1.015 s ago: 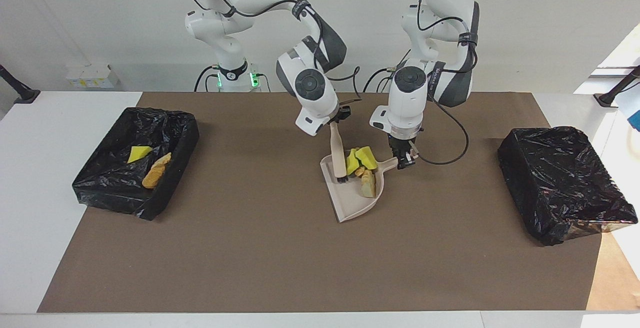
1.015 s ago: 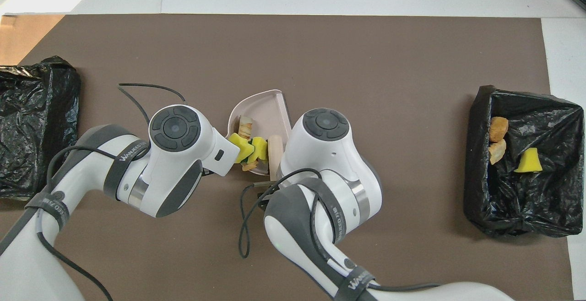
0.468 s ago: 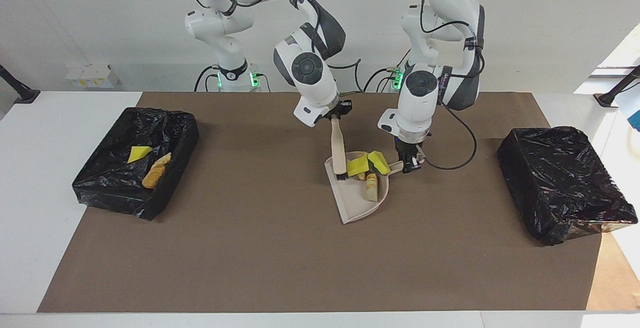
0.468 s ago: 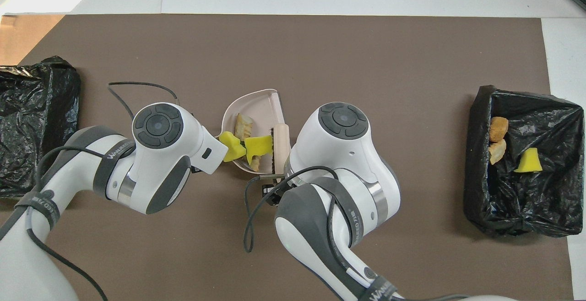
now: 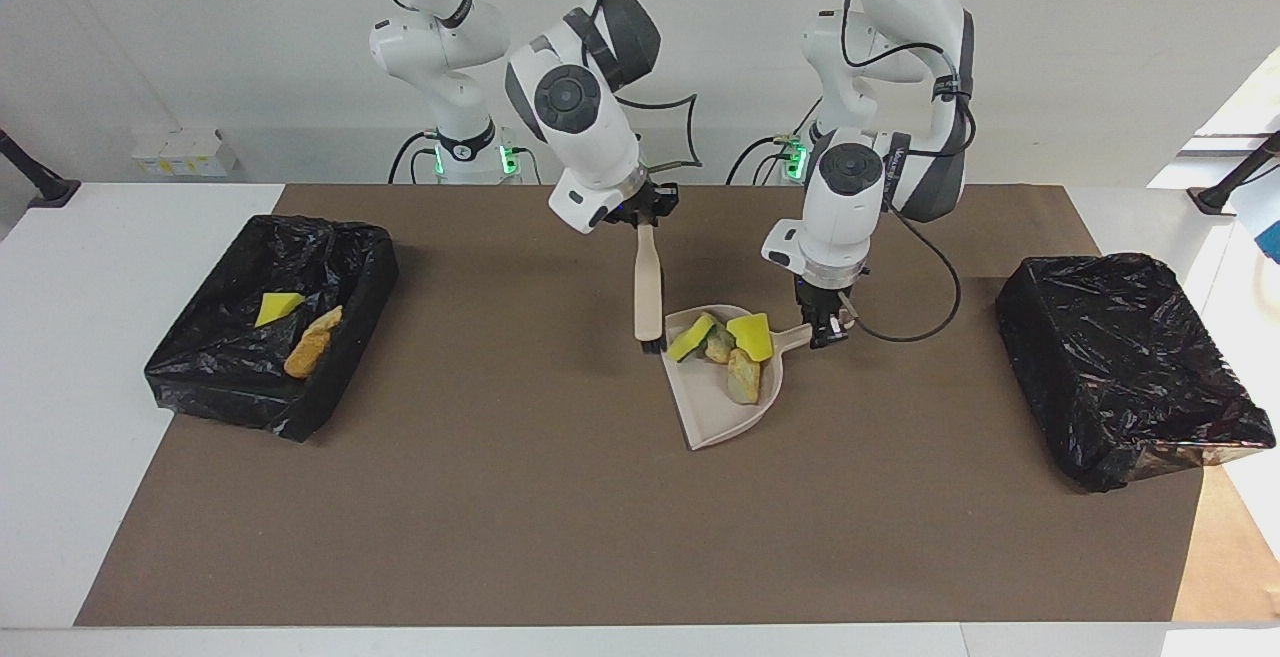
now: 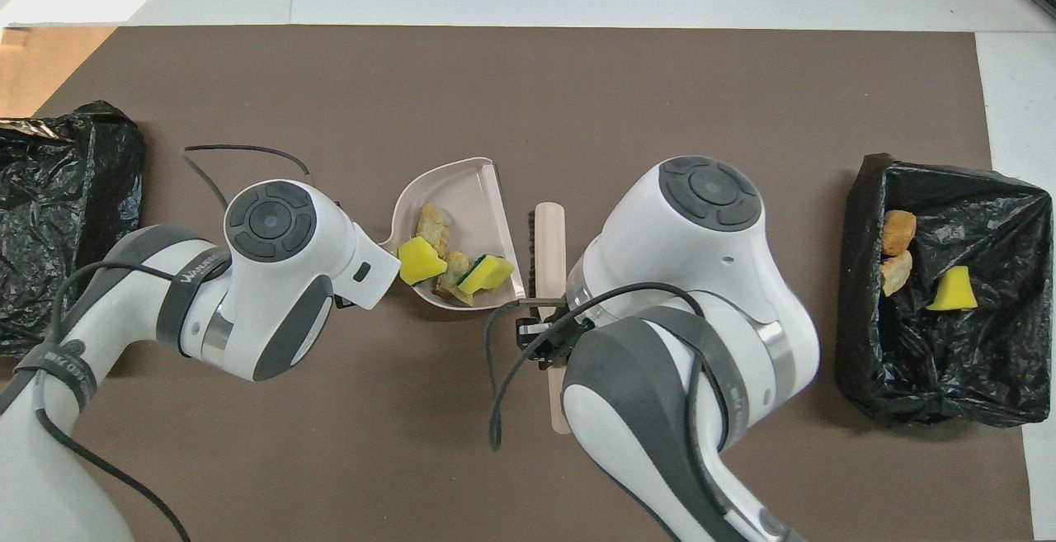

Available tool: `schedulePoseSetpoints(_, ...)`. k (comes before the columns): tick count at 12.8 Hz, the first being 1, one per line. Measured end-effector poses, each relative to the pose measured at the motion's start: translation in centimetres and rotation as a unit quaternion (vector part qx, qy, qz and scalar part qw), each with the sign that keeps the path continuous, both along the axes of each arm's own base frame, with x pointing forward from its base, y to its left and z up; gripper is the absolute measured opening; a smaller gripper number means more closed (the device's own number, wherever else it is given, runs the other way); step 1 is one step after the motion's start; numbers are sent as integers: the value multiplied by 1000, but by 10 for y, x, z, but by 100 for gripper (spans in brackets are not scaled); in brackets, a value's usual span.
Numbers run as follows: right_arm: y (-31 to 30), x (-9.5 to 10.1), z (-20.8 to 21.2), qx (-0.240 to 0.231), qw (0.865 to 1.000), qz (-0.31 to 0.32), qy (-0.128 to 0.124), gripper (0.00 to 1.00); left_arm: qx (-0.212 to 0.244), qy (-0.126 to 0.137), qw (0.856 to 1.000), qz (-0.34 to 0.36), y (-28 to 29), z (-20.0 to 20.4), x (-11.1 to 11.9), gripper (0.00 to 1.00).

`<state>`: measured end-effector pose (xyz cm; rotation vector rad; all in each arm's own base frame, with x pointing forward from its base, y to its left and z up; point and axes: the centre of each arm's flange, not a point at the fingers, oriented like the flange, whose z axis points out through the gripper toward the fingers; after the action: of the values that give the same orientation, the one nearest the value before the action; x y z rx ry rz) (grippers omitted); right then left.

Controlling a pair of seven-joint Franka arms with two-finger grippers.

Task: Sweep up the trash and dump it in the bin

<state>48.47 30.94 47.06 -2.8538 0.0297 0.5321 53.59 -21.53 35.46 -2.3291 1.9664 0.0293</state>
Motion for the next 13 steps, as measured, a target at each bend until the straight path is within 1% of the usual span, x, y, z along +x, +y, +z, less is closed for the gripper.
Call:
schedulePoseSetpoints(2, -5, -14, 15, -11, 1000, 11, 8, 26, -23, 7, 1000, 3, 12, 0, 6, 33)
schedulePoseSetpoints(3, -1, -26, 16, -16, 1000, 19, 11, 26, -34, 9, 999, 2, 14, 0, 8, 33)
schedulePoseSetpoints(4, 8, -43, 13, -26, 999, 26, 14, 26, -44, 9, 999, 2, 15, 0, 9, 33)
schedulePoseSetpoints(5, 18, -65, 8, -38, 999, 32, 15, 26, -54, 11, 998, 4, 20, 0, 12, 33)
schedulePoseSetpoints(6, 26, -86, 1, -47, 998, 33, 8, 26, -64, 12, 998, 2, 25, 1, 15, 33)
schedulePoseSetpoints(8, 32, -134, -16, -62, 997, 31, -18, 26, -77, 8, 997, 0, 39, 7, 23, 33)
schedulePoseSetpoints(10, 21, -178, -31, -79, 996, 34, -29, 26, -79, 1, 997, 3, 53, 15, 32, 33)
schedulePoseSetpoints(12, 13, -211, -41, -96, 994, 22, -36, 26, -79, 4, 997, 4, 68, 29, 41, 33)
schedulePoseSetpoints(13, 15, -224, -50, -100, 994, 14, -44, 26, -78, 9, 997, 2, 78, 41, 47, 33)
